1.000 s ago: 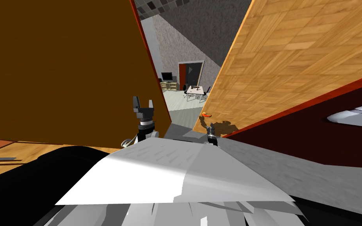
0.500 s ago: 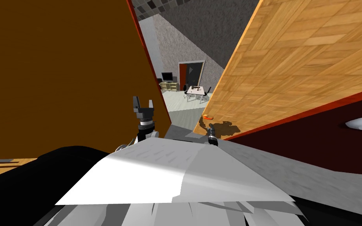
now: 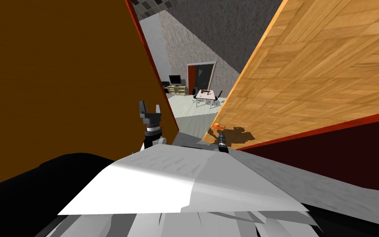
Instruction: Pull the door open
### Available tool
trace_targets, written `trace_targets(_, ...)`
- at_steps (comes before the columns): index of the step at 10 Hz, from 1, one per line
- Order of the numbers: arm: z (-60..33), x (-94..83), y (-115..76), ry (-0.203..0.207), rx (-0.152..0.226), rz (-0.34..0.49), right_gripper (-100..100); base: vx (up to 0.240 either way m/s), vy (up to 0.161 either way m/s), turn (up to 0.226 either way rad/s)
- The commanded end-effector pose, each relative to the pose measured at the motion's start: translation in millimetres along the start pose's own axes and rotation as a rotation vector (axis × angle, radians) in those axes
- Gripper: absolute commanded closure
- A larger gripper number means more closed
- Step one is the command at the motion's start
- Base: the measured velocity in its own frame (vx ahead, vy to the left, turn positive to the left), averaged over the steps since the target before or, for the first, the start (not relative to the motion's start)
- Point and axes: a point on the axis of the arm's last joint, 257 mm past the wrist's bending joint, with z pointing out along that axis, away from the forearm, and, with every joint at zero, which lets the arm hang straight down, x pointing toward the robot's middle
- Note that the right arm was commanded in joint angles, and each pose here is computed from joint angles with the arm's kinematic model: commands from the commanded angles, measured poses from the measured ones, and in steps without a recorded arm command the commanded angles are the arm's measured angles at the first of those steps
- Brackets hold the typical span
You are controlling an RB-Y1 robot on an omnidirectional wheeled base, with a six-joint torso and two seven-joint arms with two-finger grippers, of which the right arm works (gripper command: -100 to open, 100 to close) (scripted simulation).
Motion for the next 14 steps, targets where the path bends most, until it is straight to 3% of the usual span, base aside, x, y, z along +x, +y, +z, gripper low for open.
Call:
trace_targets(1,-4.4,-18.8,-1.4,-0.024,0.003,0.000,-100,0.140,0.030,0.170)
trace_targets(6,-15.9,-62.6,-2.4,-0.080,0.008,0.001,-100,0.193,-0.029,0.127)
trace_targets(7,-14.4,-56.9,-0.8,-0.072,0.005,-0.001,-100,0.096,-0.020,0.020)
trace_targets(8,-14.4,-56.9,-0.8,-0.072,0.005,-0.001,100,-0.011,-0.001,-0.018)
trace_targets(13,-14.4,-56.9,-0.8,-0.072,0.005,-0.001,100,-0.019,0.003,-0.001)
trace_targets(14,-20.9,-59.1,-2.8,-0.058,0.009,-0.003,100,-0.118,-0.029,0.149)
